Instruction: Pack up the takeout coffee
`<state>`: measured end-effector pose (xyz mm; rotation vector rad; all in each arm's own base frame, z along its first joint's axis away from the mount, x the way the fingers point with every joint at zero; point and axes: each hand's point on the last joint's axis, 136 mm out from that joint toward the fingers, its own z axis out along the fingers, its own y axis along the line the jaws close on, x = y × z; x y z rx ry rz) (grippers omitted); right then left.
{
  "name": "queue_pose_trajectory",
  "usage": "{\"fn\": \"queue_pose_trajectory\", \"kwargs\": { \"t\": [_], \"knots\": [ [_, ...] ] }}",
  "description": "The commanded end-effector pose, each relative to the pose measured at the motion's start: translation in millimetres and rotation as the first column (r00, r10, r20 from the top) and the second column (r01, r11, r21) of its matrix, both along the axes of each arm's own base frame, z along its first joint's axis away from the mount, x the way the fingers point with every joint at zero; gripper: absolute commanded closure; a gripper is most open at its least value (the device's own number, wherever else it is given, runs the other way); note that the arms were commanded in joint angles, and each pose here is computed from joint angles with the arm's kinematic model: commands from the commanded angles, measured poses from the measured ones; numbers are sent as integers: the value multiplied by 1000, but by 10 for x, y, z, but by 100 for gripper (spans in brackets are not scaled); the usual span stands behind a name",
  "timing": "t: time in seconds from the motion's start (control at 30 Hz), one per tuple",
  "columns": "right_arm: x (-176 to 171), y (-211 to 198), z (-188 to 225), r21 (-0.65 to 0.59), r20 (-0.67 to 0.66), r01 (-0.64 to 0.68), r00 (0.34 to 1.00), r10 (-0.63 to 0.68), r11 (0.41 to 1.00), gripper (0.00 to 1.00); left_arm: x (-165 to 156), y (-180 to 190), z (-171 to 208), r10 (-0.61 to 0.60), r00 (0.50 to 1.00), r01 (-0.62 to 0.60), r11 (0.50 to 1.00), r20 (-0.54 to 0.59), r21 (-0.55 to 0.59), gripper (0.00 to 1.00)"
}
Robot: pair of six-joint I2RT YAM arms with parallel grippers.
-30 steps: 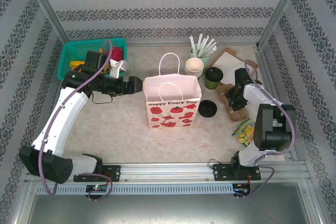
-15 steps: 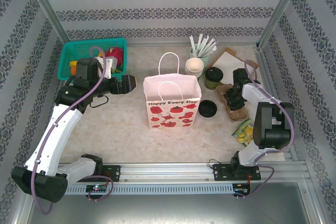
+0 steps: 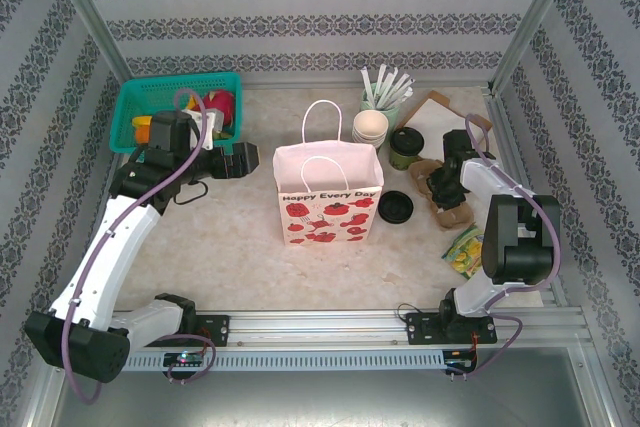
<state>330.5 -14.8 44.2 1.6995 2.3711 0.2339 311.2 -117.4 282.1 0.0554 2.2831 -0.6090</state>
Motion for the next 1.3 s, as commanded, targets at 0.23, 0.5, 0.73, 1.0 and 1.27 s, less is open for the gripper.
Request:
{"fn": "queue_pose_trajectory", "kwargs": {
  "t": [0.23,0.5,0.73,1.0,1.27],
  "knots": [
    [-77,-99,305,-65,96,47,995,-40,997,100,257,111,83,50,995,-48,999,89,-20,0],
    [-321,-237,592,-150,202,78,978,-47,986,100,474,-148,343,-81,988,107,975,133,-197,0],
    [-289,-80,1250,-262,331,-176,907,260,949,100,490,-570,700,-307,929,359,884,208,-299,3],
    [-318,189,1611,-281,406,-346,802,438,895,100,295,-916,907,-499,783,564,822,371,-86,4],
    [-337,310,1704,-306,399,-426,755,521,851,100,448,-1281,868,-629,709,680,730,320,-73,19]
  ]
}}
